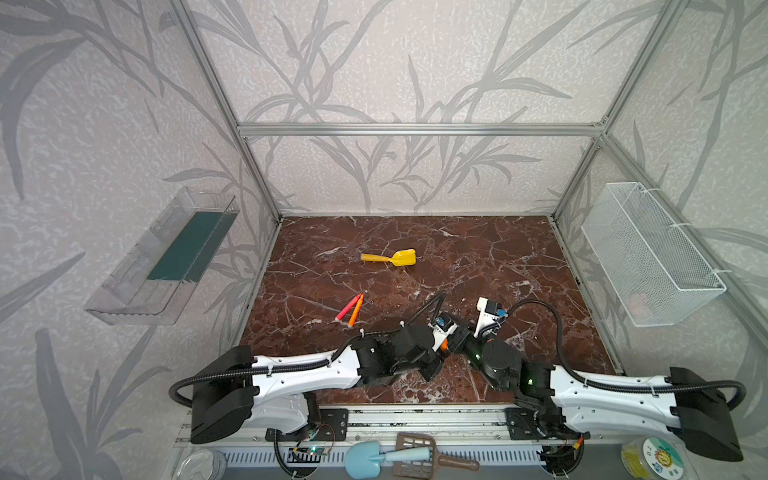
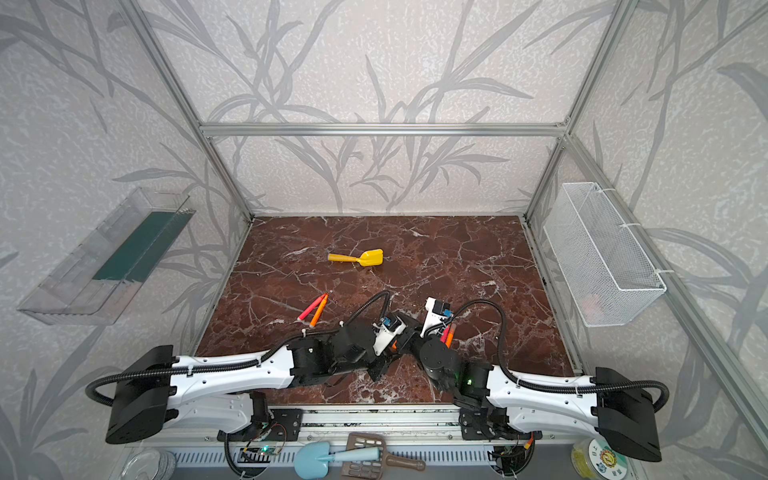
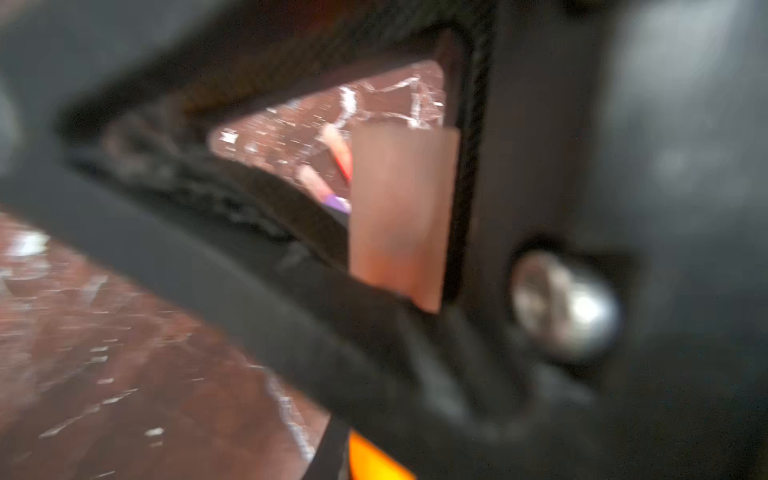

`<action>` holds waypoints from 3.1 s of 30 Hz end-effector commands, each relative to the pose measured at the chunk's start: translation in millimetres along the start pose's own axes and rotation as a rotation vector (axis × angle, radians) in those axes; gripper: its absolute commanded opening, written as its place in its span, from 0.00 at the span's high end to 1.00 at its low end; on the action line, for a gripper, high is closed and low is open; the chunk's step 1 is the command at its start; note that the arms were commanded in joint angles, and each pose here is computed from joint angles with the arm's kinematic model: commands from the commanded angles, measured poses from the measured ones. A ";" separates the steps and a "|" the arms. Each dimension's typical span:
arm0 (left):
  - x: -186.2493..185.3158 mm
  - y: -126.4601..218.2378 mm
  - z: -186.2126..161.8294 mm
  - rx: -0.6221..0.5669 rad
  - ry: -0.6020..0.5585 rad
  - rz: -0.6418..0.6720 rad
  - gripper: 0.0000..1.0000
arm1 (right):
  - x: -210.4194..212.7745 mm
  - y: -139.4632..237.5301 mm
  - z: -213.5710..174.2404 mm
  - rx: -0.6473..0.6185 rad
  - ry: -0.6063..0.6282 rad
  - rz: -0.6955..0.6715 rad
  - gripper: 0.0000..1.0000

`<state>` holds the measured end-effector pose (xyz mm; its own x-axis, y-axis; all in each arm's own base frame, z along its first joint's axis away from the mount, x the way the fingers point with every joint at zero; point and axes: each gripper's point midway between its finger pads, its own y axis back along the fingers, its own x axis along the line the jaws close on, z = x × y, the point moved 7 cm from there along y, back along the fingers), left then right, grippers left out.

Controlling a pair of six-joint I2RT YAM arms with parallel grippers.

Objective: Insert the pens into the pen caps

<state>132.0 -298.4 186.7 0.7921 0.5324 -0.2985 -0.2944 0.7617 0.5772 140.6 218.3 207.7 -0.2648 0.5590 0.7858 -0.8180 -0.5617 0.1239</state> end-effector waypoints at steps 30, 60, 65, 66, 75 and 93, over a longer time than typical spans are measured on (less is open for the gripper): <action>5.3 56.5 82.9 -0.556 0.063 0.294 1.00 | 9.0 17.8 -51.7 0.314 0.114 -0.058 1.00; -53.7 29.3 44.6 -0.441 0.005 -0.075 1.00 | 25.7 46.2 10.0 0.084 0.205 0.060 0.83; -44.7 34.1 43.2 -0.455 0.029 -0.007 0.95 | 17.8 47.3 10.8 0.068 0.210 0.026 0.92; -41.9 35.0 42.0 -0.454 0.039 0.013 0.88 | 14.4 47.0 11.6 0.054 0.214 0.007 0.93; 4.8 45.2 -0.9 -0.371 0.168 0.276 0.34 | -34.1 38.3 16.5 0.065 0.231 -0.225 0.95; 126.3 83.9 -65.9 -0.031 0.456 0.911 0.29 | -109.1 -37.7 -18.9 0.345 0.173 -0.543 0.98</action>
<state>168.0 -154.4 146.0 0.0737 0.9923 -0.0997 -0.7208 0.1221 0.6823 179.3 180.8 104.0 0.0277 0.9089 0.4162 -0.6854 -0.2858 0.6697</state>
